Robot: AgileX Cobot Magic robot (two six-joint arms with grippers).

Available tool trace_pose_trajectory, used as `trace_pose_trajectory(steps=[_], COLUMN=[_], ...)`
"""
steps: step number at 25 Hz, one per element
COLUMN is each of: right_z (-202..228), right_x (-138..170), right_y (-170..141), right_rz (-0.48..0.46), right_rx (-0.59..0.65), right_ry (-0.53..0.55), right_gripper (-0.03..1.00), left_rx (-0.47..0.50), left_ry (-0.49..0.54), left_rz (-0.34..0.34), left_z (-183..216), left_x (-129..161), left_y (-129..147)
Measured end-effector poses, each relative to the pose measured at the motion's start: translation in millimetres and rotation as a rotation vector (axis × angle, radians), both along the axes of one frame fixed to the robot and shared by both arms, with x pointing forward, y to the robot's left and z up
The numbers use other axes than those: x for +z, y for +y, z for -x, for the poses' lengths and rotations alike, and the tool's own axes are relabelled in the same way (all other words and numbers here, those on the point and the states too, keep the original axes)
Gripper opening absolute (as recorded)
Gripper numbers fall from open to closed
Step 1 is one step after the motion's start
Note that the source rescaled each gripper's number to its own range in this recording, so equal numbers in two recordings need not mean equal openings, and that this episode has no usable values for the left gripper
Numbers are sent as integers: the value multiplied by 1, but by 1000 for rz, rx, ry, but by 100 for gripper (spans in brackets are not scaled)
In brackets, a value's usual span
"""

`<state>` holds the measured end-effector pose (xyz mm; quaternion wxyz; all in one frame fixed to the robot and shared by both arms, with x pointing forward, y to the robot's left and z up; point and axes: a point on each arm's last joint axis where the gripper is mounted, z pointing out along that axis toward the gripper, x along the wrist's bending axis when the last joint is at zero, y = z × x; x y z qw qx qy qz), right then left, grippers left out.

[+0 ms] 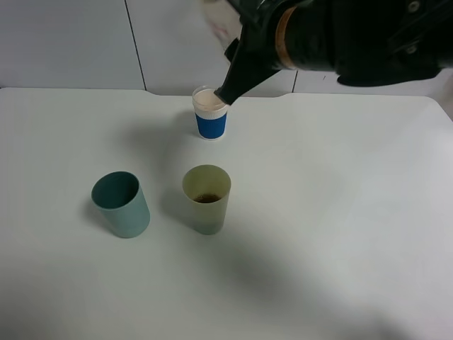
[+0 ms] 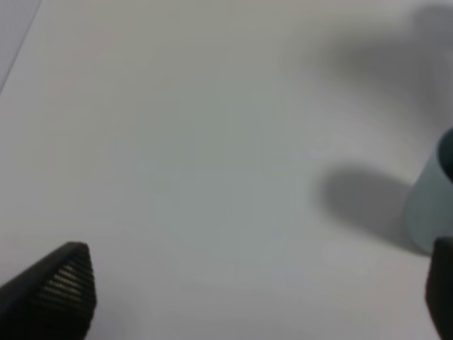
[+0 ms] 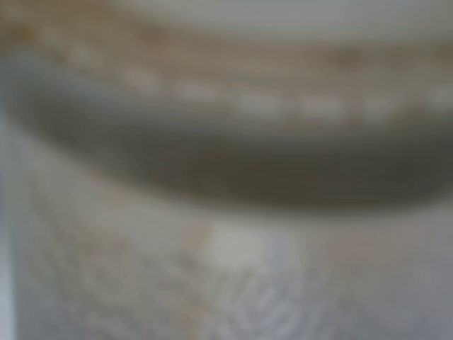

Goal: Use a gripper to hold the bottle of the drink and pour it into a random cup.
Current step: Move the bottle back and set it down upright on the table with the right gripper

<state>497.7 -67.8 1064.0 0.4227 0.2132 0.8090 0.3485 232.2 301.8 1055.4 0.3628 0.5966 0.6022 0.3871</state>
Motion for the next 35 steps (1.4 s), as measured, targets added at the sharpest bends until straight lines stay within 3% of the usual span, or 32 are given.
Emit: trace_pose_trajectory(steps=[5,10,22,30,35], right_z=[1,1,-8,-7,-3], right_x=[23,34,27,-24,-50], right_y=[-20,-39,-64,-93,-118], right_rz=[-224,-326,-370,-508,-519], right_rx=[-88,-166,-199,-183,-234], right_ry=[69,130,297,252,240], right_gripper=[0,0,0,0,0], left_rx=[0,0,0,0,0], left_ry=[0,0,0,0,0], left_rz=[0,0,0,0,0], left_z=[0,0,0,0,0], left_x=[0,0,0,0,0], left_y=[0,0,0,0,0])
